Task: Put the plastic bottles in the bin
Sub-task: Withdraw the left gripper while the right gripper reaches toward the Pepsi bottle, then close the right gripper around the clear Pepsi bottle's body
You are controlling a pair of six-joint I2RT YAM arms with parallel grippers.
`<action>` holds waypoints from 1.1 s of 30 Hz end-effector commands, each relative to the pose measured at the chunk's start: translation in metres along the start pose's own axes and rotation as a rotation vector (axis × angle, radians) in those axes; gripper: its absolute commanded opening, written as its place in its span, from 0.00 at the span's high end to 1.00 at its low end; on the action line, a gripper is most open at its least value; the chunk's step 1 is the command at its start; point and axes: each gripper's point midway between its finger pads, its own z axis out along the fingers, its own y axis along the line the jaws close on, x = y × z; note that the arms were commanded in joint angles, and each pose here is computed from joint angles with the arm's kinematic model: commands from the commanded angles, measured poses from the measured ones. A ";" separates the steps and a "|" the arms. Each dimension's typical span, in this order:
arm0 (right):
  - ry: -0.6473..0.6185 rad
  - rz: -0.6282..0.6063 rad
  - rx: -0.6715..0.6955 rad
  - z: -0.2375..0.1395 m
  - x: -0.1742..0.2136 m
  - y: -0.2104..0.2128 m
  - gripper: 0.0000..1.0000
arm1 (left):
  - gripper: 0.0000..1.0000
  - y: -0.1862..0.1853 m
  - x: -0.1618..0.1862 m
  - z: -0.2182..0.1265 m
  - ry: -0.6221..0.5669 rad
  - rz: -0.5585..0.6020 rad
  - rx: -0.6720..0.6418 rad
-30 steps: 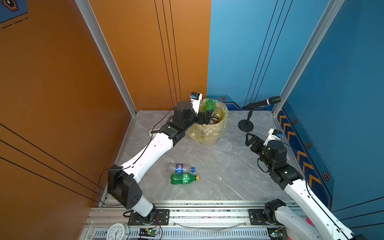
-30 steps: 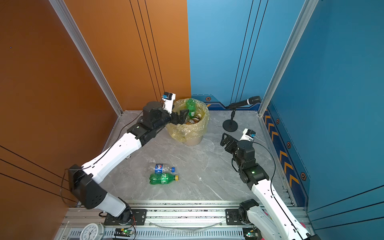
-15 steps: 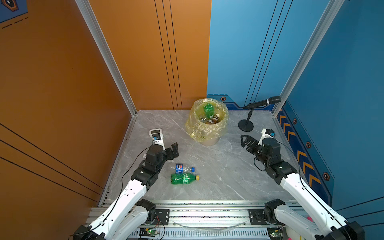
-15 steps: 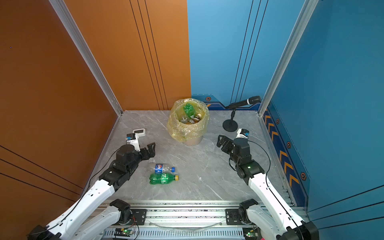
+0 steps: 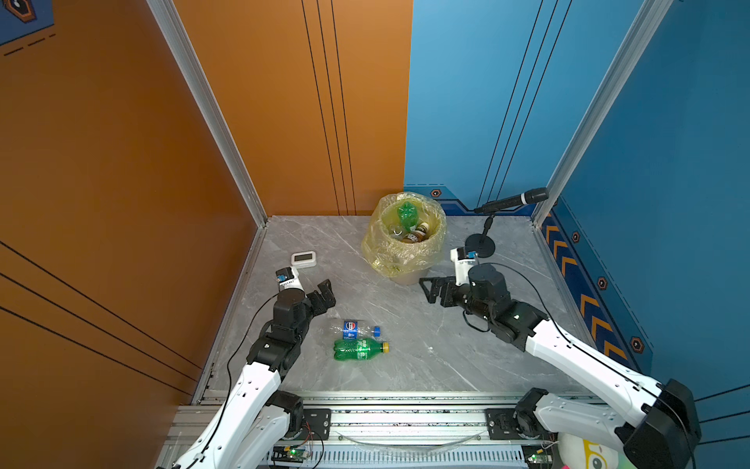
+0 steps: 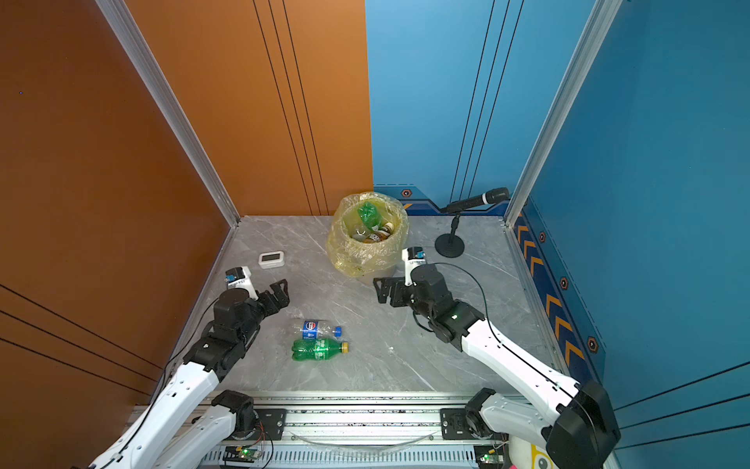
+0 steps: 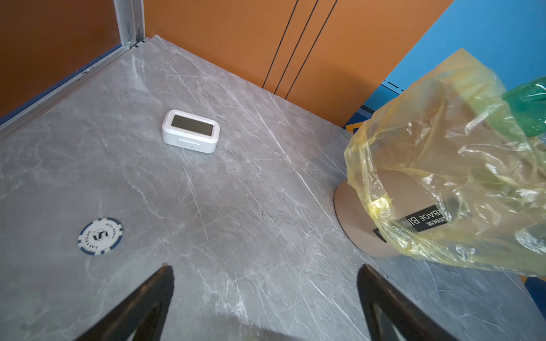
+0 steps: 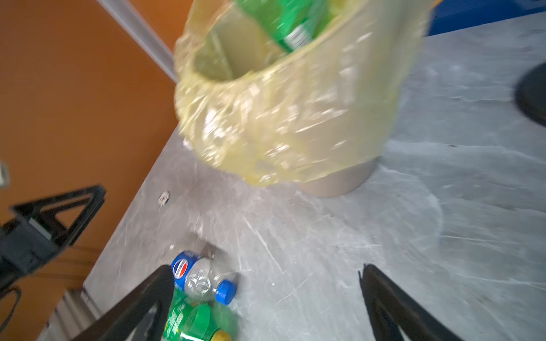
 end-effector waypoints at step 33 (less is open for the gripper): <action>0.447 -0.584 -0.186 0.149 0.158 0.120 0.10 | 0.02 0.038 0.004 -0.013 0.005 -0.148 -0.040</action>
